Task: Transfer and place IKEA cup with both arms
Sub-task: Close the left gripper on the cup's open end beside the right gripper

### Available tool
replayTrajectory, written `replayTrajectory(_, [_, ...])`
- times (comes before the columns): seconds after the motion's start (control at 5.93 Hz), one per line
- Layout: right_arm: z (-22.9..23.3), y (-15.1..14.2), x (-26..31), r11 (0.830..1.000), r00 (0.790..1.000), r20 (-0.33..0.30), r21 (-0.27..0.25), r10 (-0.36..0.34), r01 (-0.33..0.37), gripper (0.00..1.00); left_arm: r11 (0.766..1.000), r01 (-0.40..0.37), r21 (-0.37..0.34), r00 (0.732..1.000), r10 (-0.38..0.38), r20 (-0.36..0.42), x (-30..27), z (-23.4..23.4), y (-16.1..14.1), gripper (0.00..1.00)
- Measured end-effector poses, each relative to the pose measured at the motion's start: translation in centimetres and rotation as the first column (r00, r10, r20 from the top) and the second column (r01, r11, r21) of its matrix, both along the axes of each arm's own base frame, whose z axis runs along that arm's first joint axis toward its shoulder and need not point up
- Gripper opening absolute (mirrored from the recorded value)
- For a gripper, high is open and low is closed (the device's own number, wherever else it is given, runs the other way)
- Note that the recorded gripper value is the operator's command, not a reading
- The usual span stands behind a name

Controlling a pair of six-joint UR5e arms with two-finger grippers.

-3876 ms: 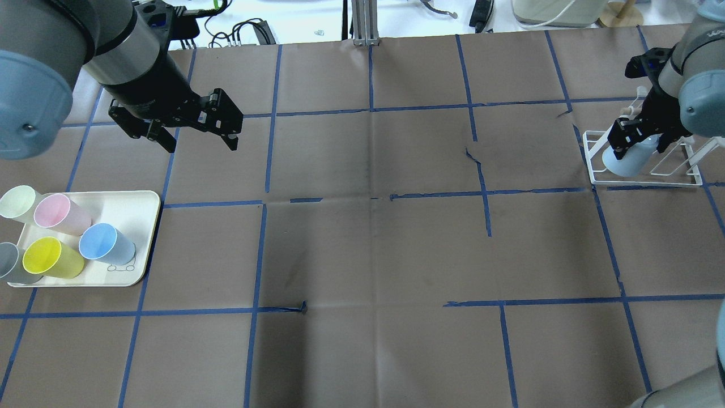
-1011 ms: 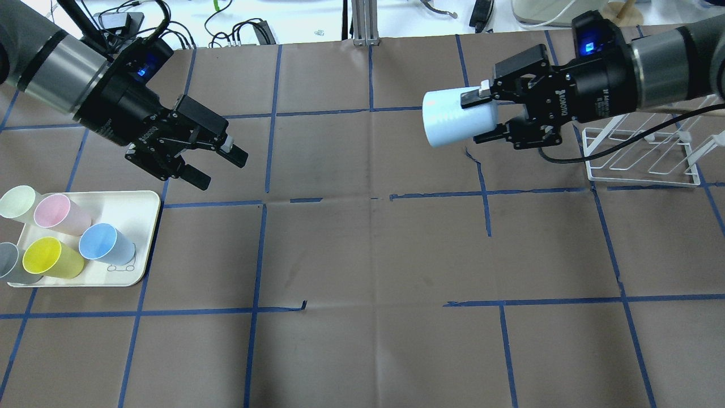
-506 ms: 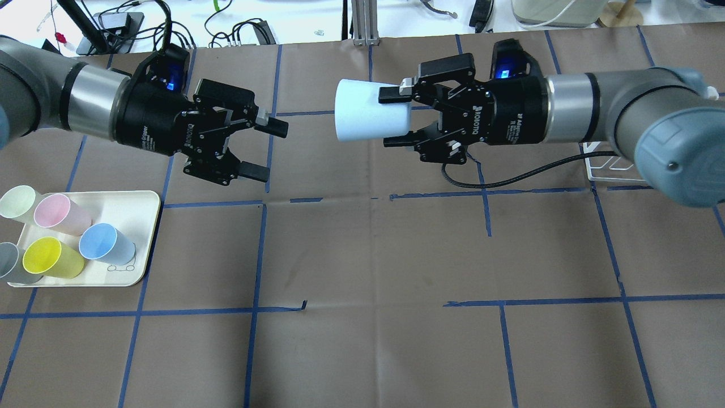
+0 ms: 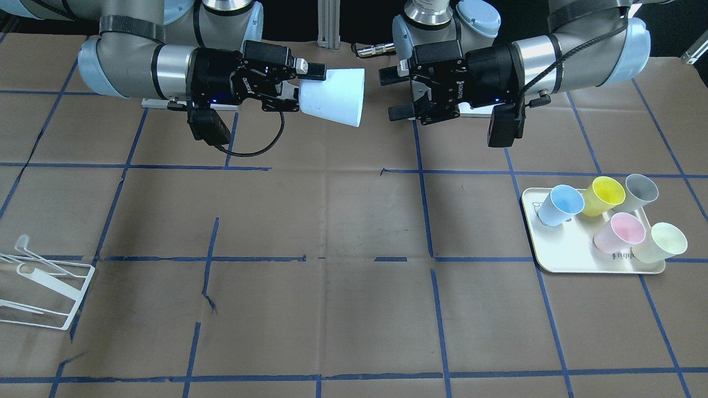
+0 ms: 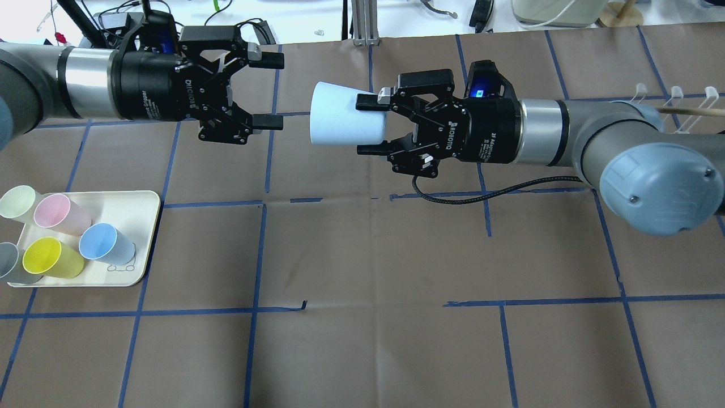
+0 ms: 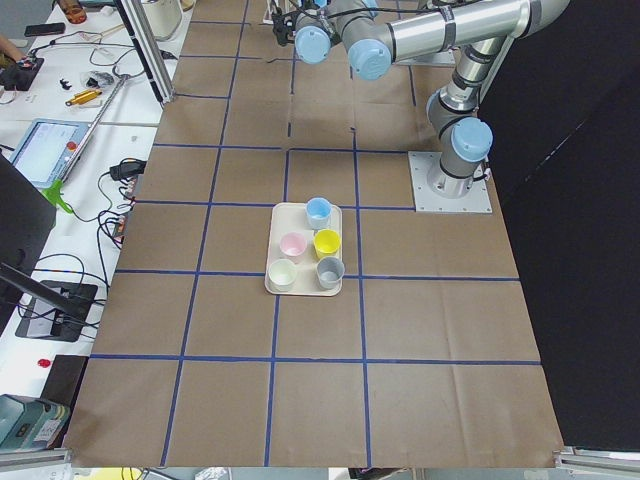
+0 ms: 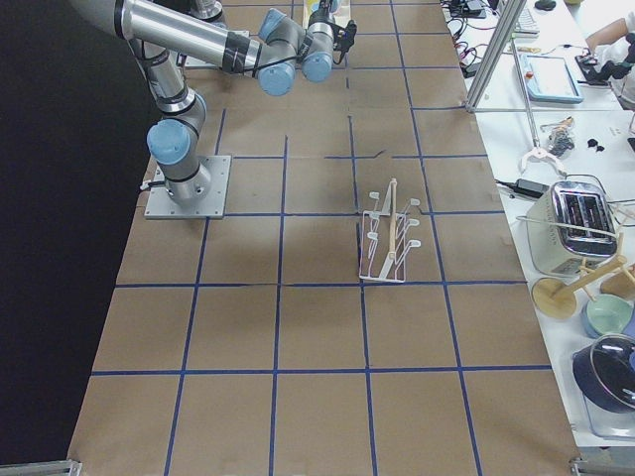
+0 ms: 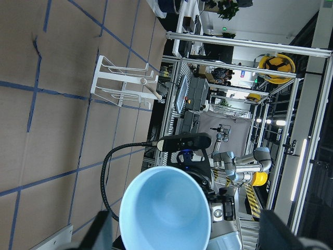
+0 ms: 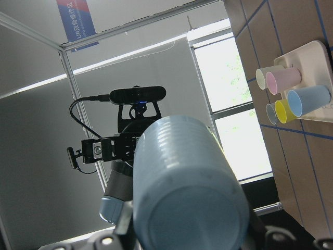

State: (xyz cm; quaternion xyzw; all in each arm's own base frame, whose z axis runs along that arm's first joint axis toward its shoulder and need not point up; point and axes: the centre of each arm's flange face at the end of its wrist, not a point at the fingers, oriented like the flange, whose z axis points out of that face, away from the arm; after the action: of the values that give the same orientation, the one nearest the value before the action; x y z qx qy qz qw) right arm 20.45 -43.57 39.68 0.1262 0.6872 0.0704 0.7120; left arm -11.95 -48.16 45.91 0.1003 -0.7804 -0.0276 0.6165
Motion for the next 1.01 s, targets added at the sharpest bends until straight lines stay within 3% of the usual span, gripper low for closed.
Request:
replayTrajectory(0.51, [0.0, 0.0, 0.1, 1.0, 1.0, 0.003, -0.002, 0.0, 0.0, 0.39, 0.996, 0.084, 0.002, 0.996, -0.084, 0.0, -4.0, -0.2, 0.7, 0.98])
replayTrajectory(0.67, [0.0, 0.0, 0.1, 1.0, 1.0, 0.004, -0.002, 0.0, 0.0, 0.39, 0.995, 0.102, -0.004, 0.995, -0.102, 0.002, -4.8, -0.1, 0.9, 0.9])
replayTrajectory(1.01, [0.1, 0.0, 0.1, 1.0, 1.0, 0.005, -0.006, -0.001, 0.001, 0.39, 0.994, 0.105, -0.018, 0.994, -0.105, 0.008, -4.9, 0.2, 1.0, 0.24])
